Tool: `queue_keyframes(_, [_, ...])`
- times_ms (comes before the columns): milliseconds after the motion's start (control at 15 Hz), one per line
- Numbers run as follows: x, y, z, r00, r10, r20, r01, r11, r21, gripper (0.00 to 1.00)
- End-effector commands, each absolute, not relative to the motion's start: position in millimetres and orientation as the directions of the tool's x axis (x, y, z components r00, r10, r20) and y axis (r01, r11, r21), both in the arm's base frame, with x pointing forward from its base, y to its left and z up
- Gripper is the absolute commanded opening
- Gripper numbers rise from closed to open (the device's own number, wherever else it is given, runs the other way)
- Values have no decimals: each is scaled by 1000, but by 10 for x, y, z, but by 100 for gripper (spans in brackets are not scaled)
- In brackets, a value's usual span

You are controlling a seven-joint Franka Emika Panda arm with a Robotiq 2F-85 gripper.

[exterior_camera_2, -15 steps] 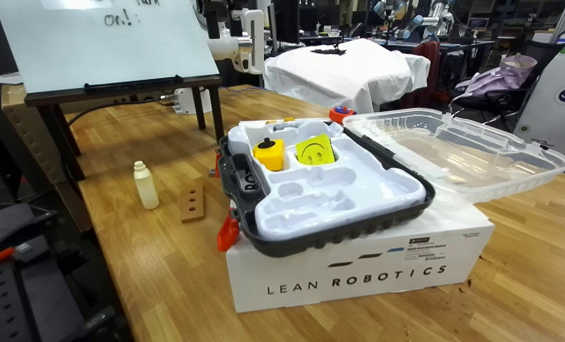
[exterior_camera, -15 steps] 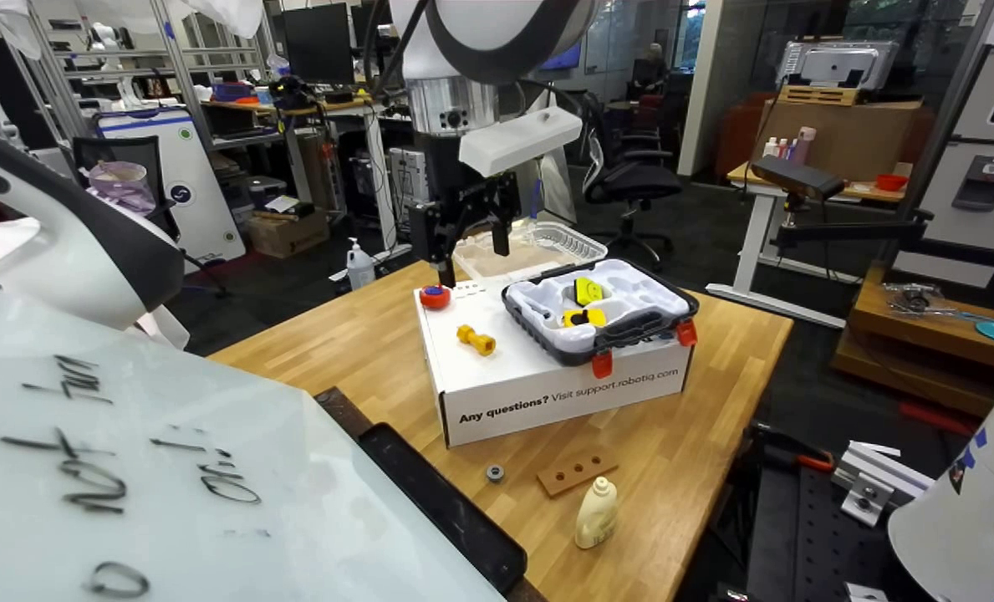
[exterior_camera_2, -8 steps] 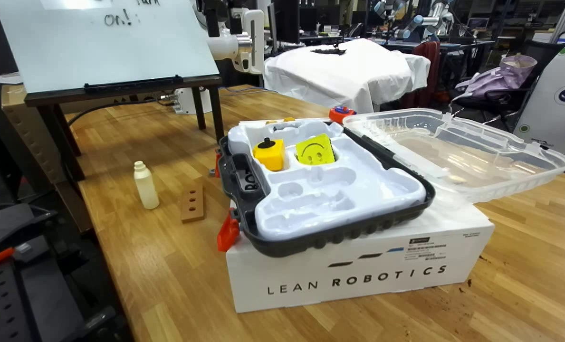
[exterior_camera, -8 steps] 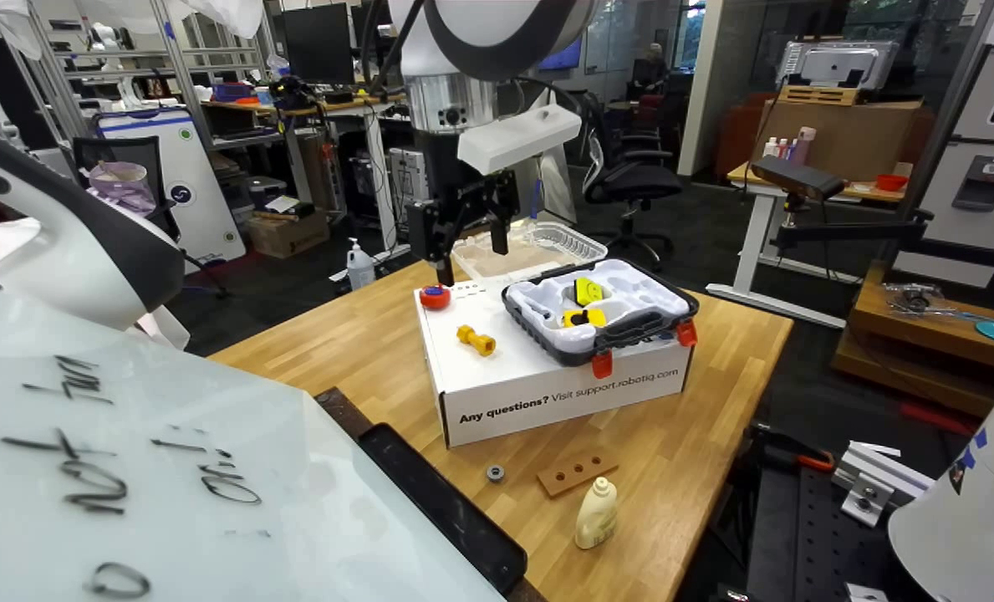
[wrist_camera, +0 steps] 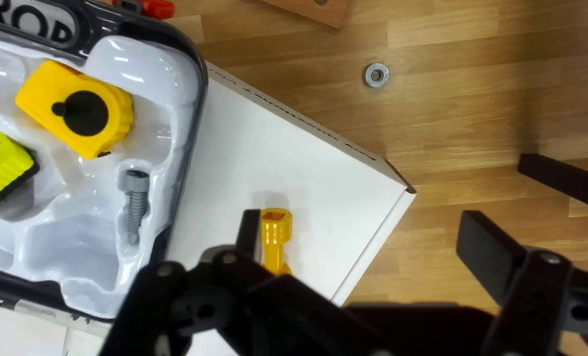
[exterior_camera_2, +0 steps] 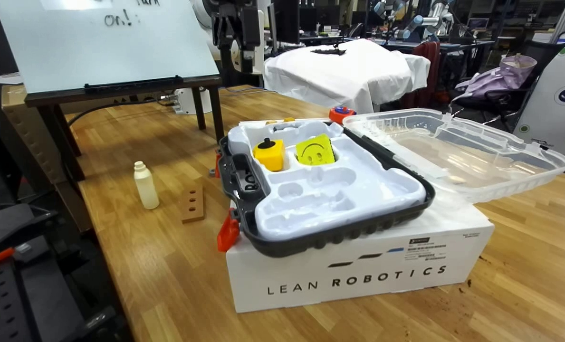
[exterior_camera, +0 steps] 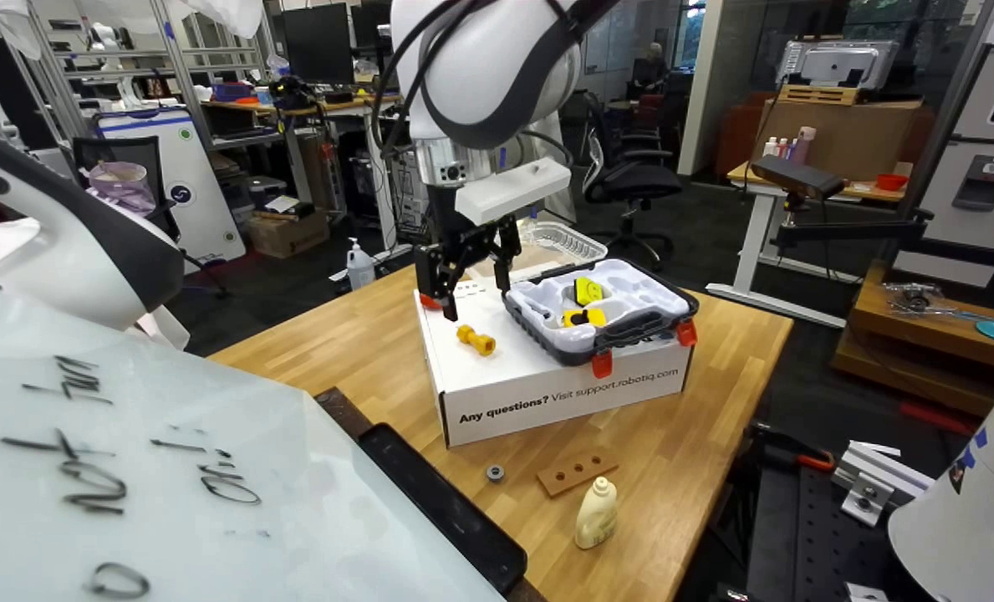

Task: Pick up the yellow object from the top of the box and place it on the whiteboard stand

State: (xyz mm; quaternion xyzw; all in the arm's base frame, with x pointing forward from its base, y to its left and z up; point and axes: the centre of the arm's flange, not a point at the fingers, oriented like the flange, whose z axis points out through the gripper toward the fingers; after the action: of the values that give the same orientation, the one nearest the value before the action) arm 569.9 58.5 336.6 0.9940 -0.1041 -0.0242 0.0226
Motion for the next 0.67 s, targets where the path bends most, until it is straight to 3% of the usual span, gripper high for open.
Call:
queue_keyframes(0, [5928,445,3081,968,-245,-54,-246,-969,-21,100])
queue_keyframes(600, [6032,91,2686,949,-305,-78,-306,-952,6,100])
